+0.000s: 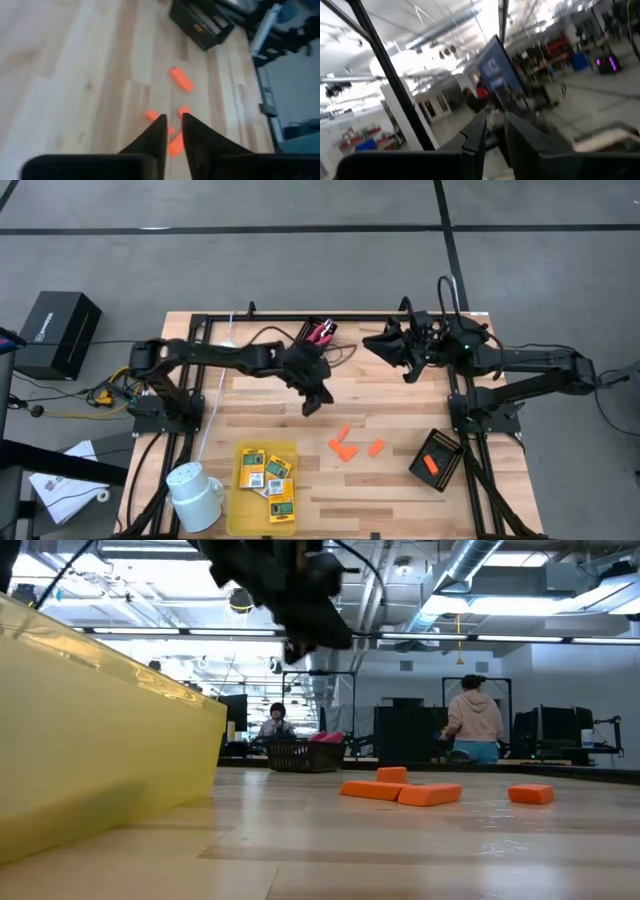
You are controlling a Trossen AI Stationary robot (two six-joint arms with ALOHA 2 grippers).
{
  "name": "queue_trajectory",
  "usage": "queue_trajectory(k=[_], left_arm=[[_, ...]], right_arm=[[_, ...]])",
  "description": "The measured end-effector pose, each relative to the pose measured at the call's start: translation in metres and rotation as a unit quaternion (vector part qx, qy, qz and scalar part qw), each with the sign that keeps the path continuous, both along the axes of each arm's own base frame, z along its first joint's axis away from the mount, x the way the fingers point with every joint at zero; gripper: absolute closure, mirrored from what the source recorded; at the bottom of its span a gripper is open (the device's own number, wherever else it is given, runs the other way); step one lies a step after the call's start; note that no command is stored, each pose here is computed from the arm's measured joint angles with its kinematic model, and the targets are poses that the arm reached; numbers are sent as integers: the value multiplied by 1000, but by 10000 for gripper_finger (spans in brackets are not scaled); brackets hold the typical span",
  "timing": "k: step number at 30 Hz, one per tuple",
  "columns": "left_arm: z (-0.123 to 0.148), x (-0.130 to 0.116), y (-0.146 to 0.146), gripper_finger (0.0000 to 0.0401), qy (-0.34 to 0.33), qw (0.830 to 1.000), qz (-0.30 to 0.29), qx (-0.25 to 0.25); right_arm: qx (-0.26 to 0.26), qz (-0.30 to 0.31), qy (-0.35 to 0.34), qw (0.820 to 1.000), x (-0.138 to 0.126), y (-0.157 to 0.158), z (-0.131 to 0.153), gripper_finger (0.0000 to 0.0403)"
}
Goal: Pick & Place School Supplies
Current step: Put the orange eraser into the bottom black bin
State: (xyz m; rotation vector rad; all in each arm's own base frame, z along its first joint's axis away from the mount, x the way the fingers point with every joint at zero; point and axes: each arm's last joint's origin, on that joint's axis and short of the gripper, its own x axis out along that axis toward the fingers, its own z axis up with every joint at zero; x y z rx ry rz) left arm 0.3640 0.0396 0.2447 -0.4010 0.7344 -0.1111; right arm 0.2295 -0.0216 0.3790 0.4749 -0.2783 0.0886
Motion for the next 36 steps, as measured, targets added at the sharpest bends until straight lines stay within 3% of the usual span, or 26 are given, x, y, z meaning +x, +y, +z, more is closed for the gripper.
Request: queue_trajectory(k=[5, 11, 20, 24, 30, 36], left_arm=[[24, -18, 2, 280, -2, 999, 39, 26], [23, -25, -7, 225, 40, 996, 79, 22], [18, -27, -39, 248, 73, 996, 34, 32], [2, -20, -45, 257, 104, 993, 61, 21], [-33, -1, -46, 220, 149, 982, 108, -40], [-50, 14, -46, 186, 139, 979, 134, -72]], right_arm=[[3, 6, 39, 999, -11, 2, -1, 340], [9, 6, 90, 996, -16, 3, -9, 340], [11, 16, 116, 993, -16, 7, -14, 340], [11, 16, 116, 993, -16, 7, -13, 340], [15, 17, 115, 993, -16, 7, -13, 340], [16, 17, 114, 993, -16, 7, -13, 340]])
